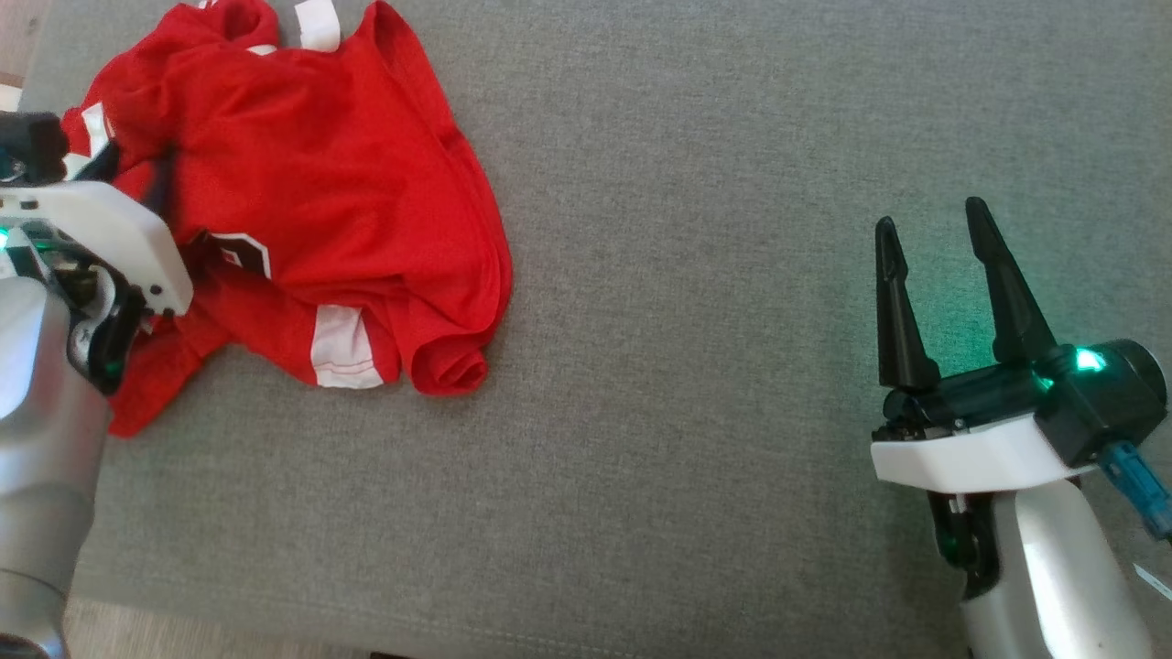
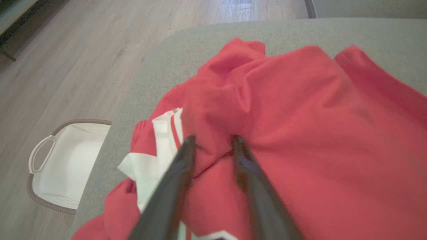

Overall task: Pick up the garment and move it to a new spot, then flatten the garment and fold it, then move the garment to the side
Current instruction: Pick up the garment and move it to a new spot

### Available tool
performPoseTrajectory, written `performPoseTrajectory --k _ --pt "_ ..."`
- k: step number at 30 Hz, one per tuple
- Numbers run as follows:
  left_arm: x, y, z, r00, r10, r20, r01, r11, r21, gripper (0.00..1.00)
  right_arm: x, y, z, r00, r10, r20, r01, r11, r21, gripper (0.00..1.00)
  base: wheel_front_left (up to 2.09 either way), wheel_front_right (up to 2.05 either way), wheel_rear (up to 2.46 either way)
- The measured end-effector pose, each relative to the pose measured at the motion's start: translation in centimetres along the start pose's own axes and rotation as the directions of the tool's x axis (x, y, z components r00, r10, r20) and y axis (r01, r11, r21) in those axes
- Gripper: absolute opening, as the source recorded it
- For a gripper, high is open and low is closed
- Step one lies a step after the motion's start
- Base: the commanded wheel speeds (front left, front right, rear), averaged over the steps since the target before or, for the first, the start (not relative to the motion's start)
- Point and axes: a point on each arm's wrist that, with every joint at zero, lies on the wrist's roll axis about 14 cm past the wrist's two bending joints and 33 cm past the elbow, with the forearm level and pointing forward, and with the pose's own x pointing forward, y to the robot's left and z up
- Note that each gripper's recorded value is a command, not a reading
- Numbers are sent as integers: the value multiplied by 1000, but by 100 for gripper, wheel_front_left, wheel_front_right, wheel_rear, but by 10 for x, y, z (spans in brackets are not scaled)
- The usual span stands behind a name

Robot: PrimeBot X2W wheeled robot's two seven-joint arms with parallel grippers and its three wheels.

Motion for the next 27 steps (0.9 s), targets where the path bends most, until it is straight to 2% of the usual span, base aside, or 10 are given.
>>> performPoseTrajectory --k 6,12,15,20,21,22,27 --pt "-8 4 28 989 0 149 -2 1000 10 0 -3 2 9 1000 3 15 -3 1000 -8 100 0 0 0" --pt "-36 9 85 918 -9 397 -18 998 64 0 -9 7 30 998 1 58 -1 1000 8 100 0 0 0" --pt "-58 -1 120 844 -51 533 -10 994 110 0 -13 9 43 996 -4 85 2 1000 15 100 0 0 0" --pt "-106 -28 179 694 -145 705 -7 978 209 0 -26 12 62 993 -11 121 8 1000 22 100 0 0 0" --pt "-117 -35 189 662 -163 731 -5 975 221 0 -30 13 65 992 -13 125 10 1000 25 100 0 0 0" --pt "-117 -35 189 662 -163 731 -5 975 221 0 -30 13 65 992 -13 125 10 1000 25 100 0 0 0" --pt "-166 -76 229 505 -274 818 8 950 313 0 -43 9 81 986 -41 159 35 999 37 100 0 0 0"
